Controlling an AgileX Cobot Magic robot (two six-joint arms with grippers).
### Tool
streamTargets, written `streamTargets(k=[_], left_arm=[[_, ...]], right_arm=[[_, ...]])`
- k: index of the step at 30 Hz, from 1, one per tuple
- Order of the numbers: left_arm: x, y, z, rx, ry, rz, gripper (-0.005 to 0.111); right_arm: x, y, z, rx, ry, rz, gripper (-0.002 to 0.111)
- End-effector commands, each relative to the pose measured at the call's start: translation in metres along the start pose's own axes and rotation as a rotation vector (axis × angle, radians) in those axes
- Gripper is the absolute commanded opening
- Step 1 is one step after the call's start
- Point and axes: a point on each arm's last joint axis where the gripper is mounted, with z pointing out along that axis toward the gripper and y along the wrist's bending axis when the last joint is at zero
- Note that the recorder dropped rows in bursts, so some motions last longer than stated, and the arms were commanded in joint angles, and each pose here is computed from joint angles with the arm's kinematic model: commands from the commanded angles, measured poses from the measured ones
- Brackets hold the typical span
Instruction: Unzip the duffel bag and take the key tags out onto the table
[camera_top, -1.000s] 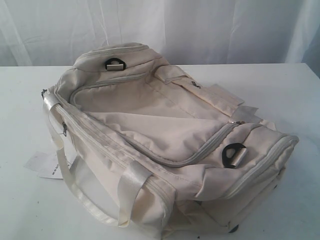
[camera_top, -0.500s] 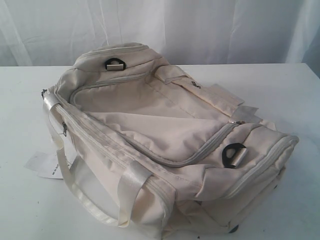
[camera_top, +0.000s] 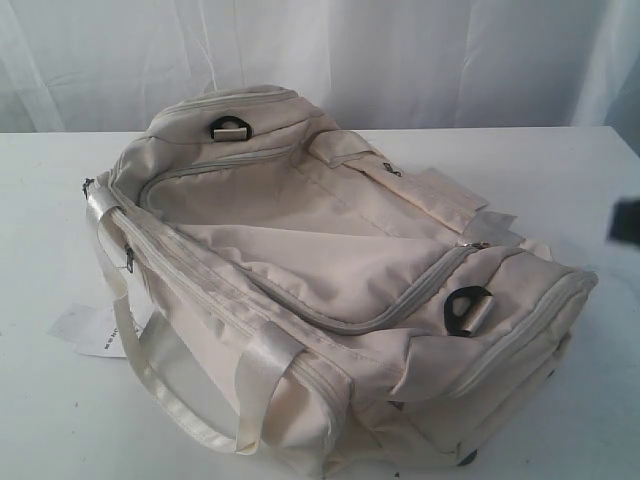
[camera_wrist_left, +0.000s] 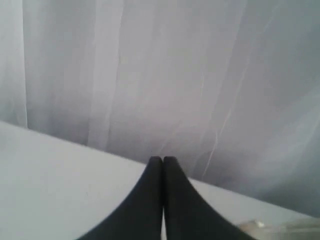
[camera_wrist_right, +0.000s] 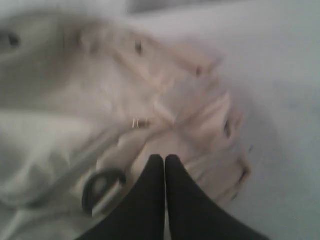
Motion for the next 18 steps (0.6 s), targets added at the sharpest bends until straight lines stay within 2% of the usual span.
streamTargets(k=[1, 3, 6, 8, 9, 13, 14, 16, 18], left_arm=[[0.002, -0.002, 0.021, -0.035, 0.210, -0.012, 0.000], [0.007, -0.003, 0.024, -0.037, 0.281, 0.029, 0.004], [0.015, -0.007, 0.024, -0.011, 0.364, 0.113, 0.017], [0.019, -0.013, 0.023, 0.035, 0.393, 0.175, 0.030], [0.020, -0.018, 0.022, 0.063, 0.399, 0.201, 0.037], [0.031, -0.044, 0.021, 0.247, 0.439, 0.307, 0.082], [0.034, -0.050, 0.023, 0.290, 0.449, 0.316, 0.089], [0.042, -0.065, 0.028, 0.382, 0.477, 0.344, 0.096], [0.050, -0.078, 0.035, 0.454, 0.511, 0.363, 0.096]], right_arm=[[0.019, 0.015, 0.037, -0.106, 0.317, -0.057, 0.001], [0.026, 0.019, 0.047, -0.139, 0.421, 0.023, 0.001], [0.028, 0.025, 0.053, -0.210, 0.449, -0.006, 0.001], [0.027, 0.030, 0.052, -0.267, 0.437, -0.023, 0.001], [0.026, 0.032, 0.050, -0.294, 0.424, -0.036, 0.001], [0.024, 0.039, 0.042, -0.386, 0.400, -0.054, 0.001], [0.024, 0.040, 0.039, -0.395, 0.395, -0.049, 0.001], [0.024, 0.041, 0.034, -0.414, 0.394, -0.045, 0.001], [0.026, 0.042, 0.028, -0.430, 0.406, -0.049, 0.001]])
